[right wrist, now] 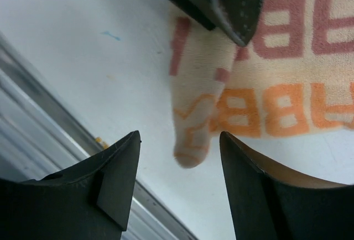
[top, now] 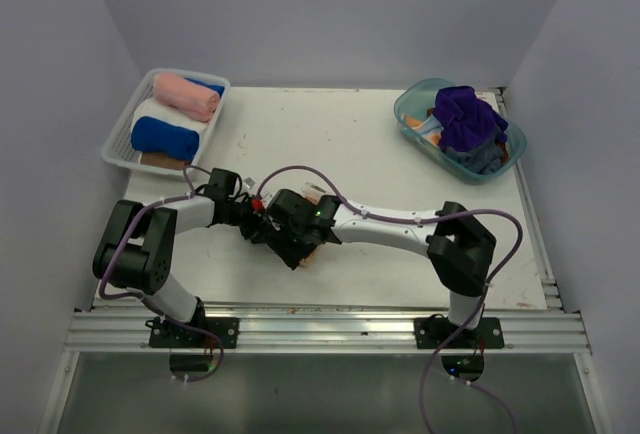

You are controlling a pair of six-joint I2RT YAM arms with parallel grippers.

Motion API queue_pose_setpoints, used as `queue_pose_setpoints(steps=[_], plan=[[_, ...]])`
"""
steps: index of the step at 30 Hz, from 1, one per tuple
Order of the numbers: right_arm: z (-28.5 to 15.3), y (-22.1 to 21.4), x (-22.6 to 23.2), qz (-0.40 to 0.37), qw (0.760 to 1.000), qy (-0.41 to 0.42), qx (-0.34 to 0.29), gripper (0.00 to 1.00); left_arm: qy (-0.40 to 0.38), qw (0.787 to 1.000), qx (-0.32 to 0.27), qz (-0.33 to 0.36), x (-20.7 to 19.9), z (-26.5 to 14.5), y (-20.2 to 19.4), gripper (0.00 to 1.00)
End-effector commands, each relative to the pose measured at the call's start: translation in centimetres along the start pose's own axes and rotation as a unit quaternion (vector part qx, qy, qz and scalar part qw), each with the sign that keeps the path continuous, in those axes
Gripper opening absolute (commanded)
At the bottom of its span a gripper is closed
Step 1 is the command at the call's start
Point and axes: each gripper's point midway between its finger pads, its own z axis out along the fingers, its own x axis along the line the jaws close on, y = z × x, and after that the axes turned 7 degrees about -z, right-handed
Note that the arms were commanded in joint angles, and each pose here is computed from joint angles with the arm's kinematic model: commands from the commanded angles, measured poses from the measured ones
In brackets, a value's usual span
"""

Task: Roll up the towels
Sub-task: Roll the towel

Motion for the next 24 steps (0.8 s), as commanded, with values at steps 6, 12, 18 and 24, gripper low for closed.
queue_pose_setpoints(steps=[6, 12, 18, 24], plan=[[2.4, -0.4, -3.2, -0.016, 0.999, -0.049, 0.012, 0.59, 0.039, 0.999, -0.016, -0.001, 1.3, 0.4, 0.8, 0.38], [3.0, -0.4, -2.8, 0.010, 0.999, -0.035, 0.007, 0.25, 0.037, 0.999, -0.016, 0.001, 1.1, 0.2, 0.8, 0.38], [2.1, 1.0, -3.3, 0.128, 0.988, 0.076, -0.040, 0.00, 0.025, 0.999, -0.019, 0.020, -0.1, -0.6, 0.8, 0.39], [3.3, -0.1, -3.8, 0.217, 0.962, 0.163, -0.002, 0.00, 0.012, 0.997, -0.043, 0.061, -2.3, -2.5, 1.2, 0.49]])
